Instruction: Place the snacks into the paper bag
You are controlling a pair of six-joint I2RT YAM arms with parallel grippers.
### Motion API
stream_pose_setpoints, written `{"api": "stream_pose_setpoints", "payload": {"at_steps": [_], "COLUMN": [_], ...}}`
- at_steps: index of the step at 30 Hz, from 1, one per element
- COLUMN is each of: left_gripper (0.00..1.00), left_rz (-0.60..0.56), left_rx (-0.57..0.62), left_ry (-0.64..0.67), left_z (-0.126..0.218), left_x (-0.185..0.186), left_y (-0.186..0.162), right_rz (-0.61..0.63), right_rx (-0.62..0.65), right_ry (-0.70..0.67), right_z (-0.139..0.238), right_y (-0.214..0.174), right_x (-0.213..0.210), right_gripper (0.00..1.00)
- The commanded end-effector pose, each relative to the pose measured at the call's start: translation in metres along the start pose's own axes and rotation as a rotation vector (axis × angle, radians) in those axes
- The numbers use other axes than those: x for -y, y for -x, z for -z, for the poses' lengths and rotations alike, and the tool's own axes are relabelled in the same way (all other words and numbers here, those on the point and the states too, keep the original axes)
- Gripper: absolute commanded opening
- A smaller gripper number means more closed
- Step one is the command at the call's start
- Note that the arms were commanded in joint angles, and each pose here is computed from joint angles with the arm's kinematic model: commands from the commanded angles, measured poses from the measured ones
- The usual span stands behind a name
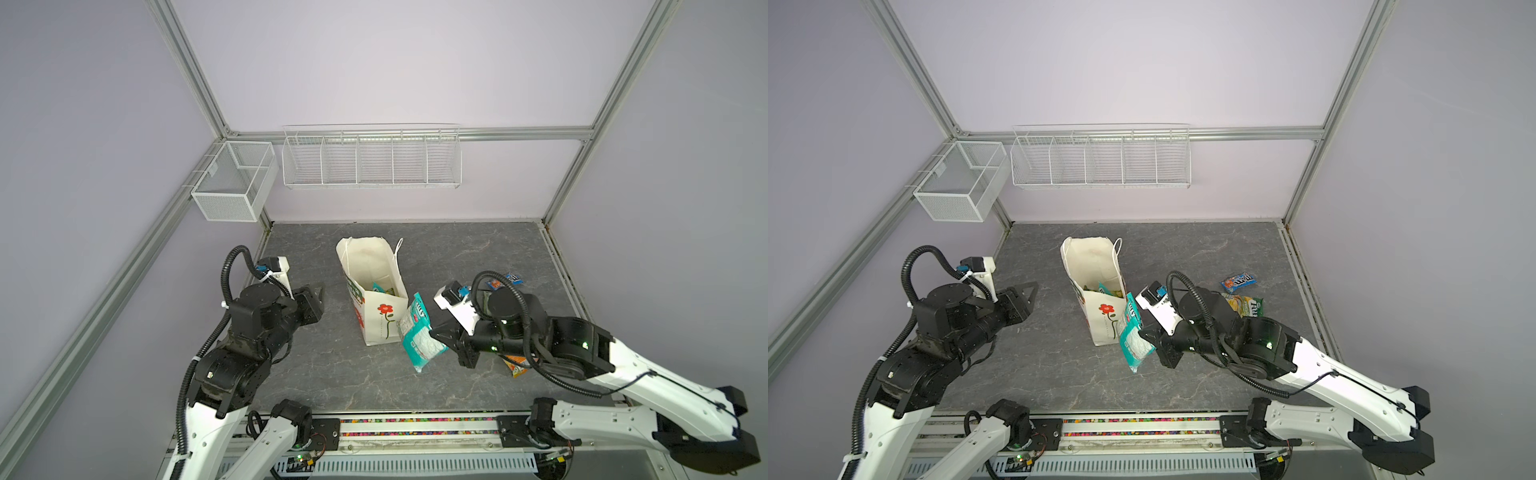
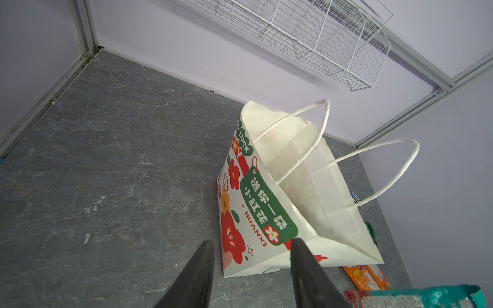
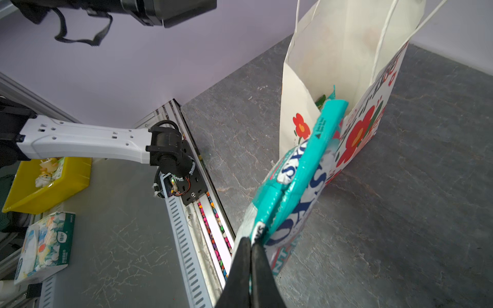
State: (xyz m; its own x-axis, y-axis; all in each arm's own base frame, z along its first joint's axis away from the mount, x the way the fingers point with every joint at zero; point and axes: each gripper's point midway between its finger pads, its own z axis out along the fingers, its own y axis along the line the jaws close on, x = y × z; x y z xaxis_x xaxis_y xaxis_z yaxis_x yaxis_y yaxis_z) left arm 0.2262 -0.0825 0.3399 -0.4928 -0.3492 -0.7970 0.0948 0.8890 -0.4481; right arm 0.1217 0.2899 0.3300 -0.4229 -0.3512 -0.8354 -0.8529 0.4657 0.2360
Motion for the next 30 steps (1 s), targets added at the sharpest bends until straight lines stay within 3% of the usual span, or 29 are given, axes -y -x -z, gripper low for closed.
{"api": "stream_pose_setpoints", "payload": {"at_steps": [1,30], "left_gripper": [0.47,0.45], "left_rz": [-0.015,-0.035], "left_rx": [0.019,0.023], "left_ry": [-0.005,-0.030], "left_z": [0.010,0.018], "left_x": [0.001,-0.008], "left_y": [0.006,-0.016], "right_rz": [0.058,0.179], "right_rx": [0.089,0.212], "right_ry": [-0.012,-0.080], "right_z": [0.018,0.027], "right_y": [0.028,0.121], "right_x": [-0.002,-0.011], "right_gripper": [0.07,0.07]}}
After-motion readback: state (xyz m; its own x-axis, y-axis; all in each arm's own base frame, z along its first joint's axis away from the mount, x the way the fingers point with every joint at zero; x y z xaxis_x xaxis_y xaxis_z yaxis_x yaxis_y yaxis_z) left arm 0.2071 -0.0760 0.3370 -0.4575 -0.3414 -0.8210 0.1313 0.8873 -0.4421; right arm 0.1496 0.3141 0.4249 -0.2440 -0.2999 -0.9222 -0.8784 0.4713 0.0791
